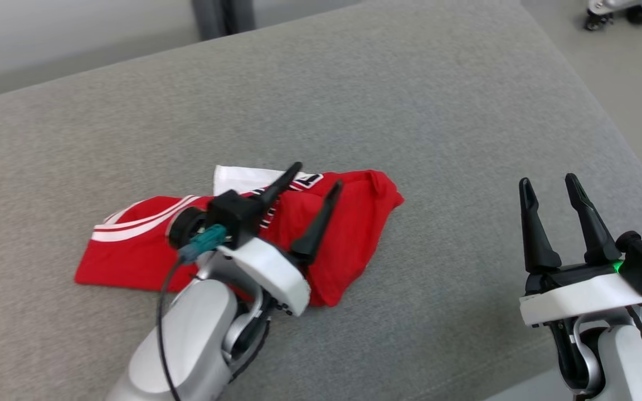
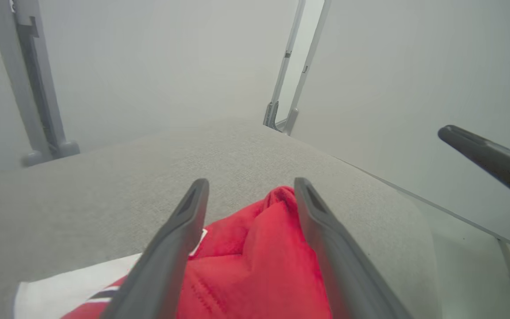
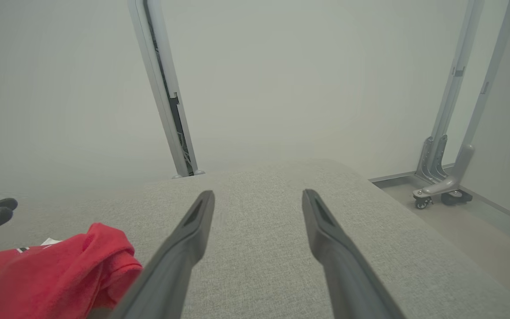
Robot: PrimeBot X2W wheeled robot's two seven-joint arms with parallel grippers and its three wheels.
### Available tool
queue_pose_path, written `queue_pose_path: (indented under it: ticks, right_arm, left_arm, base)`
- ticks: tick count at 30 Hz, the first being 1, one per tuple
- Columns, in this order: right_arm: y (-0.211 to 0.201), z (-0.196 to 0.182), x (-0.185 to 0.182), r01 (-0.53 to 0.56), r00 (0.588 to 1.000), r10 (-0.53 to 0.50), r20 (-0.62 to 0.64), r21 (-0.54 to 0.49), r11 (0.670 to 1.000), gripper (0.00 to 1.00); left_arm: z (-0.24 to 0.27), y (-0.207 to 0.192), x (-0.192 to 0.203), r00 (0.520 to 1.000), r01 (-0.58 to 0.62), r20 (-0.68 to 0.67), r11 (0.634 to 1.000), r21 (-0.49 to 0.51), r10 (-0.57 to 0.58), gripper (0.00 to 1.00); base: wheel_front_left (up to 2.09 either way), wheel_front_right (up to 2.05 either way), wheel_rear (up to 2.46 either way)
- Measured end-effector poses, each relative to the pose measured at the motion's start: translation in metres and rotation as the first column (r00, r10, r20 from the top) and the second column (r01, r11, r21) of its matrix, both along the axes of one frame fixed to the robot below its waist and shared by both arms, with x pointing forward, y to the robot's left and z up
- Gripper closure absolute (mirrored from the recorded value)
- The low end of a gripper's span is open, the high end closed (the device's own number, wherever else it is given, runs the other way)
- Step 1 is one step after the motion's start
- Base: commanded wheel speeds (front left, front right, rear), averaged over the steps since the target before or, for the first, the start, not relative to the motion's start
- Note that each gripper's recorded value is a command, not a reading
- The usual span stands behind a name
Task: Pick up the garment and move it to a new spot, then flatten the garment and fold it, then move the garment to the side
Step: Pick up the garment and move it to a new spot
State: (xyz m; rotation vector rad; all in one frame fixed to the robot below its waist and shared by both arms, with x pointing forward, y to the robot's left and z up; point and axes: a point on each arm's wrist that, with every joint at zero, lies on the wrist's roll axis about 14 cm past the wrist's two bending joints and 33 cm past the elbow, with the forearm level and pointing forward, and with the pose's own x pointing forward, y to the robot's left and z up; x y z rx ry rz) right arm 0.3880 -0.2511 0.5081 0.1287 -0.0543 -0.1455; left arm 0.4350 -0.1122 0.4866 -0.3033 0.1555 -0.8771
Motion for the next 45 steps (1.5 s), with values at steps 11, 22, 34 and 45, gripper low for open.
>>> queue_pose_path:
  ticks: [11, 22, 34, 45]
  right_arm:
    - [0.045, 0.010, 0.021, -0.135, 0.990, 0.135, 0.027, -0.015, 0.991, 0.00]
    - [0.083, 0.019, 0.021, -0.245, 0.969, 0.247, 0.030, -0.044, 0.968, 0.00]
    - [0.092, 0.024, -0.001, -0.284, 0.958, 0.286, 0.022, -0.061, 0.957, 0.00]
    - [0.084, 0.024, -0.022, -0.260, 0.965, 0.261, 0.018, -0.050, 0.964, 0.00]
  left_arm:
    - [0.013, 0.184, 0.039, 0.847, -0.529, 0.100, 0.847, 0.048, 0.523, 0.00]
    - [0.045, 0.314, 0.000, 0.626, -0.773, 0.190, 0.634, 0.026, 0.756, 0.00]
    - [0.056, 0.324, -0.057, 0.612, -0.784, 0.215, 0.621, 0.031, 0.762, 0.00]
    - [0.049, 0.310, -0.078, 0.641, -0.764, 0.180, 0.643, 0.050, 0.746, 0.00]
  base:
    - [0.00, 0.00, 0.00]
    - [0.00, 0.00, 0.00]
    - [0.00, 0.00, 0.00]
    - [0.00, 0.00, 0.00]
